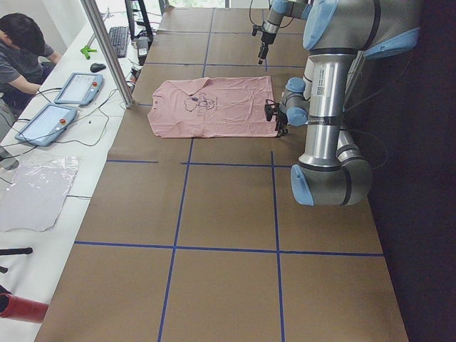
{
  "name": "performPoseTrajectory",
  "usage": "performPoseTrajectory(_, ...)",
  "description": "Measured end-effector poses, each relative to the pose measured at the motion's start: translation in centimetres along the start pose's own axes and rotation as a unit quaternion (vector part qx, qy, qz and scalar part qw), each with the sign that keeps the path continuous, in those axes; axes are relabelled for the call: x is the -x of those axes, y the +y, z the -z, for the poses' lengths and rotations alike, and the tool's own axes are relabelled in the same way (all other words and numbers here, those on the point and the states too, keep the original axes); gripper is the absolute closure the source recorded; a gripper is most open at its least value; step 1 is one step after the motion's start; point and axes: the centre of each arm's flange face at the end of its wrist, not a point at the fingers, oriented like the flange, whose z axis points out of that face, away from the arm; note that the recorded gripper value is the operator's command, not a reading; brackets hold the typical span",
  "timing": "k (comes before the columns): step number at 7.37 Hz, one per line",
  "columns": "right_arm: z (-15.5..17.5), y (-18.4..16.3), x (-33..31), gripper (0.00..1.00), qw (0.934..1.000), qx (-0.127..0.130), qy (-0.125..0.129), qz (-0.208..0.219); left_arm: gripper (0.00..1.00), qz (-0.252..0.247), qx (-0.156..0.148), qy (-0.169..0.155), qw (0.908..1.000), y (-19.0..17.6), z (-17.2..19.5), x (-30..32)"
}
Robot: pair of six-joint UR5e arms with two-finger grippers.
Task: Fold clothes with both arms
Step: 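Lower both grippers and pinch the two hem corners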
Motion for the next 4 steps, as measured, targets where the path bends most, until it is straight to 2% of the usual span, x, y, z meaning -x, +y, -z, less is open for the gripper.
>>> performPoseTrajectory(2, 0.0, -0.02, 0.0, 0.0, 1.0, -0.001, 0.0, 0.0, 0.99, 0.0, 0.001, 0.0, 1.0, 0.05, -0.02, -0.09)
performPoseTrajectory(4, 0.0, -0.04, 0.01, 0.0, 1.0, -0.002, 0.0, 0.0, 1.0, -0.001, 0.002, 0.0, 1.0, 0.07, -0.02, -0.15)
